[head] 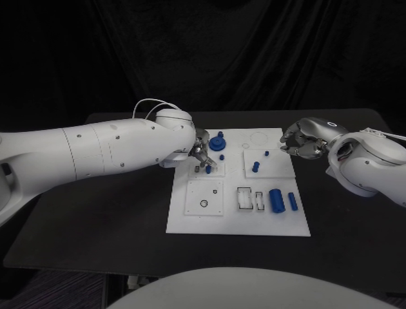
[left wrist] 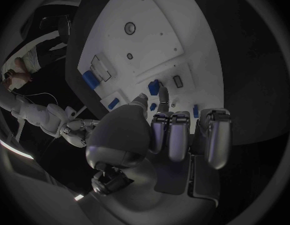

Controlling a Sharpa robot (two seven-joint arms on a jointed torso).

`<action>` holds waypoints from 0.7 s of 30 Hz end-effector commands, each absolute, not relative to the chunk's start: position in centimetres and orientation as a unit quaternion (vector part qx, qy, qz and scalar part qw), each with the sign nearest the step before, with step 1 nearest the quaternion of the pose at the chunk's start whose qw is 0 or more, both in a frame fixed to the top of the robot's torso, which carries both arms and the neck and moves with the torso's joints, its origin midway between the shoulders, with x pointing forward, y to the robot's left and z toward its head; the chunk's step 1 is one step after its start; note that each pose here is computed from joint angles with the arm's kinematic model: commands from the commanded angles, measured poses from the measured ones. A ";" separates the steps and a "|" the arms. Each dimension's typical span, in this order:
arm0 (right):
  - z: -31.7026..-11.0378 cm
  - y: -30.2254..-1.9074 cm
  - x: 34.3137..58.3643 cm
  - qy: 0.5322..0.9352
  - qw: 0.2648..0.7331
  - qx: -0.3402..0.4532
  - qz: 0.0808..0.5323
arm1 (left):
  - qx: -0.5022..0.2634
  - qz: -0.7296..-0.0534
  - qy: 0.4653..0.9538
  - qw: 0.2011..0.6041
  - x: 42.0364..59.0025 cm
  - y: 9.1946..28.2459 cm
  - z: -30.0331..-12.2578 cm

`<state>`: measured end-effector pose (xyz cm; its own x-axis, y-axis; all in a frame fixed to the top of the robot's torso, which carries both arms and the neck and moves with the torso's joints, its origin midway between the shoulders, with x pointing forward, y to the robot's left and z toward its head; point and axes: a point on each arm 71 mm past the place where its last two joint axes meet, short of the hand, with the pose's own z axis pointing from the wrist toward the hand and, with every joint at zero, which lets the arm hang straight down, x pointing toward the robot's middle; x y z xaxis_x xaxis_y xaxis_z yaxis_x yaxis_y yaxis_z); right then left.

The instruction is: Assemble the parts on the task board

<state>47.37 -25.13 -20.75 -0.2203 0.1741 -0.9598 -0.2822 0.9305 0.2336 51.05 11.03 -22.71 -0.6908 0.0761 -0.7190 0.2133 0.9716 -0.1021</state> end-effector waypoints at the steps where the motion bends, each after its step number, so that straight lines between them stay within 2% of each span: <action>1: -20.8 -25.2 47.3 0.759 0.624 -0.034 0.181 | 0.083 -0.090 0.917 0.380 50.9 10.8 -22.9; 21: -20.8 -25.0 47.3 0.757 0.625 -0.036 0.185 | 0.081 -0.091 0.919 0.375 50.7 10.7 -23.8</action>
<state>47.34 -25.05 -20.74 -0.2206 0.1750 -0.9595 -0.2856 0.9291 0.2351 50.81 10.88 -23.67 -0.7026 0.0774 -0.7073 0.2104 0.9722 -0.1026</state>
